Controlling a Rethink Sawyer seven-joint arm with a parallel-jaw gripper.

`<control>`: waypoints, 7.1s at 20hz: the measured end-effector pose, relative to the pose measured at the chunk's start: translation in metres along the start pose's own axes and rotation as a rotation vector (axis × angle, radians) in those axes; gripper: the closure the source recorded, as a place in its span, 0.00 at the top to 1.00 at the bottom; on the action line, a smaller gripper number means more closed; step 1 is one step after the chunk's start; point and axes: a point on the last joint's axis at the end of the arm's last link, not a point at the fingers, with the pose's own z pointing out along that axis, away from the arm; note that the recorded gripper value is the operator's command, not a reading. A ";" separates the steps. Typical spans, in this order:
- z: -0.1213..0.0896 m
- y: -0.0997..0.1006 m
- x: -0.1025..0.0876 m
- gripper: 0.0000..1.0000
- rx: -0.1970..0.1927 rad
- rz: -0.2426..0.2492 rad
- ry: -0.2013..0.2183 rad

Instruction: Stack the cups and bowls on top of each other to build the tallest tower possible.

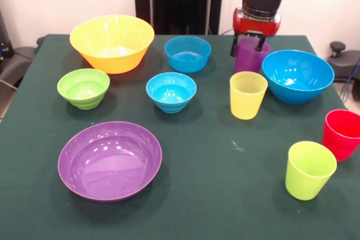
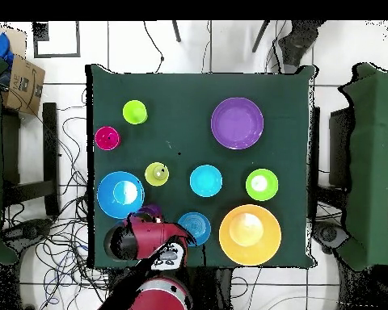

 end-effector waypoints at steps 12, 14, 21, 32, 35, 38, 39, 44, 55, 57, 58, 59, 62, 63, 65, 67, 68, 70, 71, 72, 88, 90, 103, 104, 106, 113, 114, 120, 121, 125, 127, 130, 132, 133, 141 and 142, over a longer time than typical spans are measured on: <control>-0.004 0.001 -0.003 0.00 0.001 0.028 -0.012; -0.004 -0.001 -0.002 0.00 0.005 0.029 -0.012; 0.002 -0.006 -0.003 0.00 0.006 0.037 -0.026; 0.006 -0.015 -0.009 0.00 -0.017 0.046 -0.064; 0.003 -0.018 -0.009 0.00 -0.028 0.060 -0.058; -0.002 -0.022 -0.010 0.00 -0.037 0.076 -0.054; -0.003 -0.023 -0.010 0.00 -0.040 0.081 -0.051; -0.007 -0.025 -0.015 0.00 -0.065 0.105 -0.044; -0.006 -0.011 -0.017 0.00 -0.105 0.098 -0.037; -0.006 -0.007 -0.017 0.00 -0.114 0.096 -0.033; -0.007 -0.006 -0.016 0.00 -0.118 0.095 -0.028; -0.007 -0.005 -0.016 0.00 -0.121 0.095 -0.023; -0.010 -0.004 -0.013 0.00 -0.125 0.095 -0.007; -0.012 -0.004 -0.012 0.00 -0.126 0.095 0.003; -0.016 -0.005 -0.010 0.00 -0.127 0.096 0.027; -0.021 -0.006 -0.009 0.00 -0.128 0.098 0.046; -0.023 -0.007 -0.009 0.00 -0.128 0.099 0.054; -0.026 -0.007 -0.009 0.00 -0.128 0.098 0.066; -0.029 -0.007 -0.009 0.00 -0.129 0.098 0.071; -0.033 -0.006 -0.010 0.00 -0.130 0.096 0.079; -0.055 -0.005 -0.014 0.00 -0.130 0.085 0.117; -0.054 -0.007 -0.014 0.00 -0.130 0.089 0.125; -0.052 -0.028 -0.032 0.00 -0.129 0.137 0.152; -0.052 -0.029 -0.033 0.00 -0.129 0.138 0.152; -0.053 -0.031 -0.038 0.00 -0.129 0.143 0.155; -0.055 -0.033 -0.047 0.00 -0.131 0.148 0.148; -0.055 -0.033 -0.048 0.00 -0.131 0.149 0.145; -0.054 -0.033 -0.058 0.00 -0.133 0.151 0.130; -0.054 -0.033 -0.060 0.00 -0.133 0.150 0.127; -0.049 -0.033 -0.065 0.00 -0.132 0.145 0.122; -0.043 -0.033 -0.067 0.00 -0.132 0.140 0.125; -0.035 -0.032 -0.066 0.00 -0.130 0.135 0.134; -0.030 -0.032 -0.065 0.00 -0.128 0.130 0.141; -0.027 -0.032 -0.063 0.00 -0.127 0.126 0.145; -0.016 -0.039 -0.057 0.00 -0.121 0.113 0.163; -0.016 -0.041 -0.058 0.00 -0.121 0.114 0.161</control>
